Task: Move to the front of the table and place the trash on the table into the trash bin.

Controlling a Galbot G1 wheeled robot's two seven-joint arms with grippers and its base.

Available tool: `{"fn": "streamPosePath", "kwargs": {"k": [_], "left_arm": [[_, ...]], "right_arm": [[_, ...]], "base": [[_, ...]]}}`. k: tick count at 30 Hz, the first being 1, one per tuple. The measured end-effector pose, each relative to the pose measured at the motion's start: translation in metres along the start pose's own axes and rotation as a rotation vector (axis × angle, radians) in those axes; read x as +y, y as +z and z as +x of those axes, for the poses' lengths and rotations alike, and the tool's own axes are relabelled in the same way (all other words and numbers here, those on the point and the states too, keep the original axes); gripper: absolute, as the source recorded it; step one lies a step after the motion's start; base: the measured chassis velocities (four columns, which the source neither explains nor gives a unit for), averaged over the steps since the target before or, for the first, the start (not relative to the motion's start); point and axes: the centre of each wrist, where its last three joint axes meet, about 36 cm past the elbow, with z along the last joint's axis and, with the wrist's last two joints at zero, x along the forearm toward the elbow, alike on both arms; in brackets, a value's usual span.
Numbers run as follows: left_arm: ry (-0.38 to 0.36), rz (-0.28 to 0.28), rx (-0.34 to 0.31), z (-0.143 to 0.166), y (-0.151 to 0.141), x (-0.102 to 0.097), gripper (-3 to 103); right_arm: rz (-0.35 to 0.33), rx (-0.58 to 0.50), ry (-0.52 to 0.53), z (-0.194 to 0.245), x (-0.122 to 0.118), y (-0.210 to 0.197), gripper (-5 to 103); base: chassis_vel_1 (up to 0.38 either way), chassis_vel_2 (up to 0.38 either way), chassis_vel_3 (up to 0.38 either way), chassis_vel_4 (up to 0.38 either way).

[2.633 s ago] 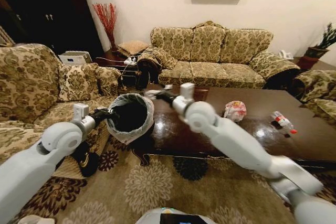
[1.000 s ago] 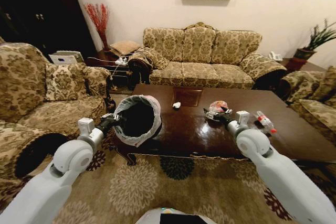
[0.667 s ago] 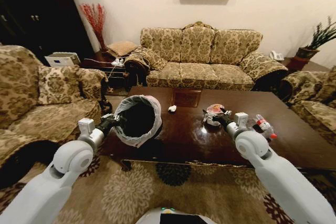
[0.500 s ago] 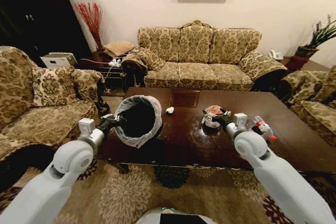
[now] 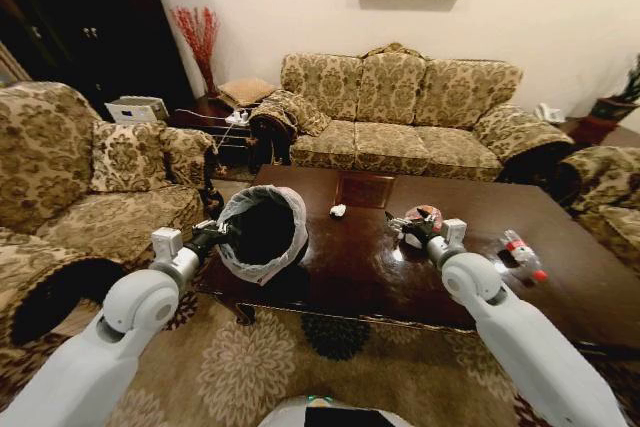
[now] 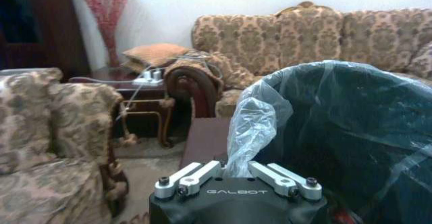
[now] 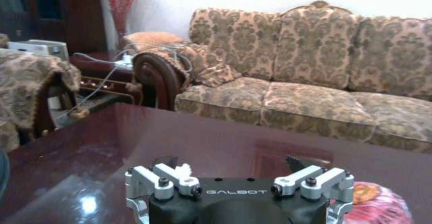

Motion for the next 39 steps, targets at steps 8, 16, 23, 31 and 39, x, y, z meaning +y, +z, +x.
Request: {"fn": "streamPosePath", "kwargs": {"k": [8, 16, 23, 31, 39], "left_arm": [[-0.005, -0.005, 0.004, 0.001, 0.003, -0.002, 1], [-0.01, -0.003, 0.003, 0.003, 0.005, -0.002, 1], [-0.015, -0.001, 0.001, 0.001, 0.005, -0.001, 1], [-0.028, -0.003, 0.006, -0.001, 0.008, 0.002, 1], [-0.018, -0.021, 0.016, -0.006, 0.006, 0.007, 1]], "right_arm": [[-0.002, -0.006, 0.003, 0.0, 0.0, 0.006, 100], [0.0, 0.004, -0.007, -0.001, 0.006, 0.008, 100], [-0.03, 0.003, -0.029, -0.015, 0.016, 0.017, 100], [-0.091, -0.016, -0.143, -0.081, 0.046, 0.058, 100], [-0.104, 0.039, -0.136, -0.138, 0.07, 0.096, 100]], "base": [[-0.011, 0.011, 0.014, -0.024], [-0.113, 0.131, 0.143, -0.122], [-0.201, 0.171, 0.184, -0.178], [-0.049, 0.031, 0.034, -0.018], [0.021, -0.015, -0.013, 0.018]]}}
